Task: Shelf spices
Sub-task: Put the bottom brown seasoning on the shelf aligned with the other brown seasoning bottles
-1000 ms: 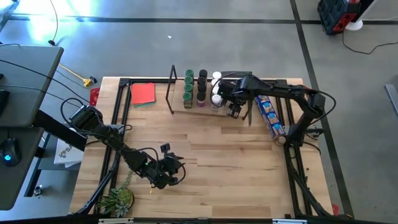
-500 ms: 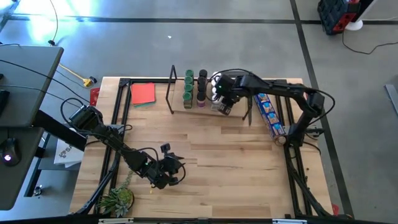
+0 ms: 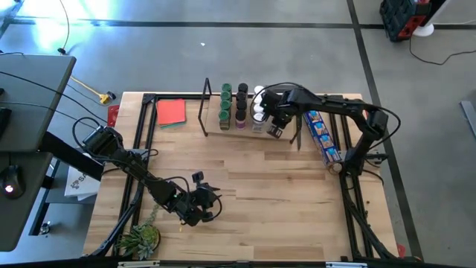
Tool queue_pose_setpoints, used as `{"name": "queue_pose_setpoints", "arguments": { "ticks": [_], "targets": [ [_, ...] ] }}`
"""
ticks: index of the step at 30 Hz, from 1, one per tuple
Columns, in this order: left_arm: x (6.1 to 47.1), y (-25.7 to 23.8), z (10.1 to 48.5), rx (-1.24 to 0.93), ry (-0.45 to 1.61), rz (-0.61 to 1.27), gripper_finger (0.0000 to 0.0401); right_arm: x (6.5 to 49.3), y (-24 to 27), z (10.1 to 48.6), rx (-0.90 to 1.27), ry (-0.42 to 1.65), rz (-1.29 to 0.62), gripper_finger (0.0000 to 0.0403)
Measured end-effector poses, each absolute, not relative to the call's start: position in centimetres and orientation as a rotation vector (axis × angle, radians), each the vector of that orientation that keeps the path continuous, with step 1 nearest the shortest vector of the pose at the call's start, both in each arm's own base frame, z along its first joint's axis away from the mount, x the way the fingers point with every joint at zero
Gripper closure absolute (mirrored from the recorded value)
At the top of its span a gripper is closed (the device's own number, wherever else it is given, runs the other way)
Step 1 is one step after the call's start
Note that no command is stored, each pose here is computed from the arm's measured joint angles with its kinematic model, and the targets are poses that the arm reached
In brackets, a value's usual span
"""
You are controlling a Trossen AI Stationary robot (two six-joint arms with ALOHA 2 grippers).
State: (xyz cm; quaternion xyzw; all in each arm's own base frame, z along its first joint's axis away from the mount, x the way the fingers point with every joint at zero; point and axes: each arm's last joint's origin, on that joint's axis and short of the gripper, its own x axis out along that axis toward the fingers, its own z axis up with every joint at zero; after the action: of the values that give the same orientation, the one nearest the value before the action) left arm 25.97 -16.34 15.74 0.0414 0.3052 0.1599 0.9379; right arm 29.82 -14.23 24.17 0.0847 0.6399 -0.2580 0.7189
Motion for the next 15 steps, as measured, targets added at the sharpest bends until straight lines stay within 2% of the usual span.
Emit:
{"name": "queue_pose_setpoints", "arguments": {
  "ticks": [4, 15],
  "targets": [
    [26.0, -16.3, 15.7, 0.084, 0.623, 0.326, 0.0298, 29.6, -14.0, 24.4, 0.177, 1.431, -0.591, 0.0336],
    [26.0, -16.4, 15.7, 0.079, 0.622, 0.326, 0.0298, 30.8, -14.0, 24.5, 0.232, 1.235, -0.527, 0.0336]
  ]
}}
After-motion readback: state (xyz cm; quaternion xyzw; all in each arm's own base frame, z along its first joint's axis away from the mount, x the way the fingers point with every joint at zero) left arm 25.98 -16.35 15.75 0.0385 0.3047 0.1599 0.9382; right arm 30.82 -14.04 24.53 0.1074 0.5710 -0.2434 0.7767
